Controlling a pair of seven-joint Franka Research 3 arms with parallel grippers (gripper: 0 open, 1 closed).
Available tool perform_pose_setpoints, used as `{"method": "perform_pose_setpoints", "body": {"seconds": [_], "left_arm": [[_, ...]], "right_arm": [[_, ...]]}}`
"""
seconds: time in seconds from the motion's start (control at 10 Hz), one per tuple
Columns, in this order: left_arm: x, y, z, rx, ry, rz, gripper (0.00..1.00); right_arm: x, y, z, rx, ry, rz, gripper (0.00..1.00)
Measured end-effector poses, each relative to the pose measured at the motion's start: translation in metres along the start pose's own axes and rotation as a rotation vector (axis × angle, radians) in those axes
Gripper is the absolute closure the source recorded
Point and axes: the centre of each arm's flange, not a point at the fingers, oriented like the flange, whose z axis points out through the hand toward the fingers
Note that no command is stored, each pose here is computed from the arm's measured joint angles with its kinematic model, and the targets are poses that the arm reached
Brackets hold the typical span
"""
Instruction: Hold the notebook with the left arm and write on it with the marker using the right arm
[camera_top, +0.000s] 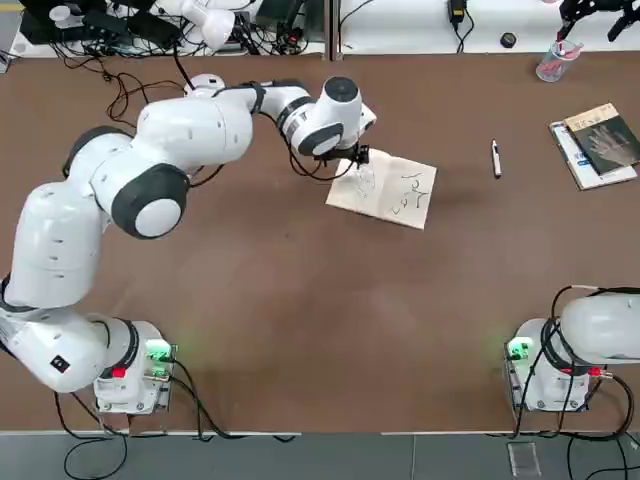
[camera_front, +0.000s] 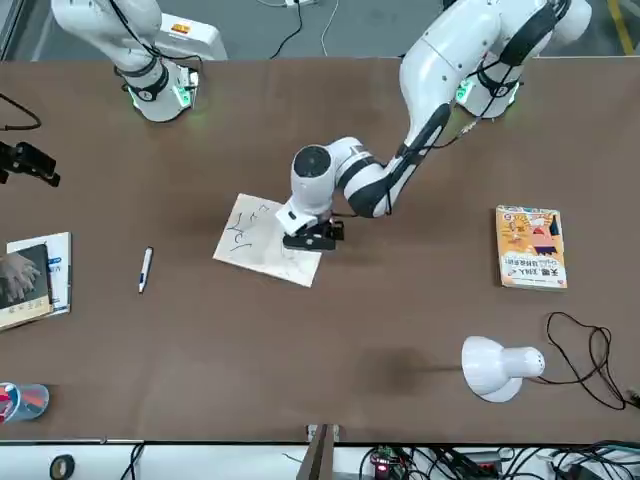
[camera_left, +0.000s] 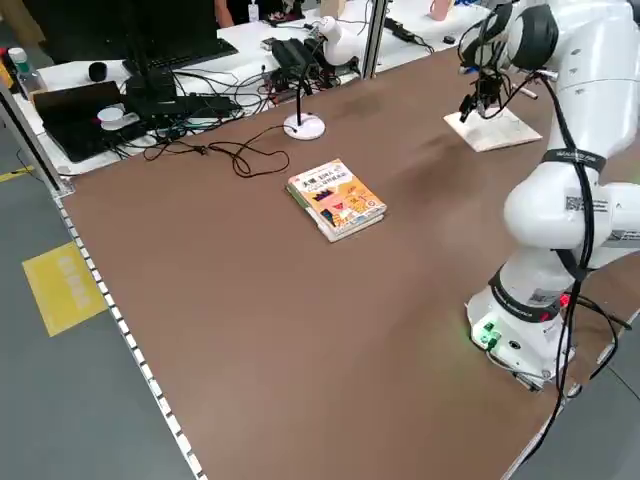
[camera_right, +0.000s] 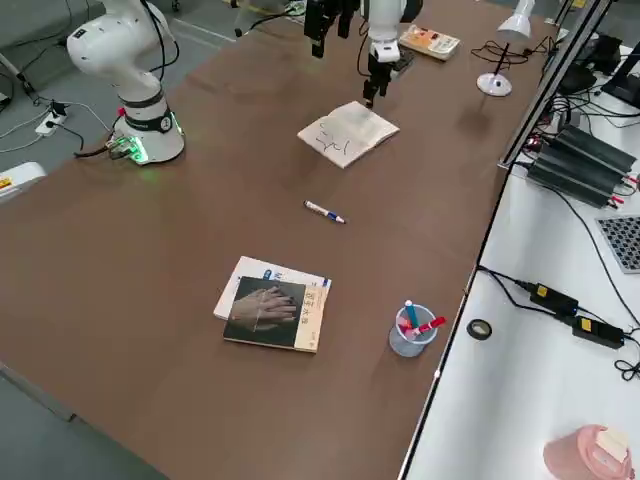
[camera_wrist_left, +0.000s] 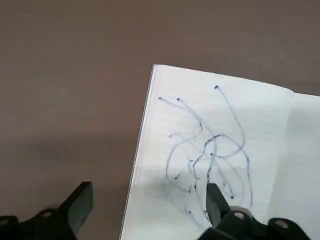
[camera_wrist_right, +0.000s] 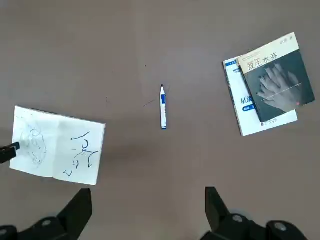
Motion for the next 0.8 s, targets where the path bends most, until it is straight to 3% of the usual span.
{"method": "perform_pose_setpoints", "body": {"seconds": [0.8], "left_arm": [[0.003,-0.007,0.023,0.022,0.028,0.015,0.00]], "right_arm": [[0.000,0.000,0.000,0.001,0.002,-0.001,0.00]]}}
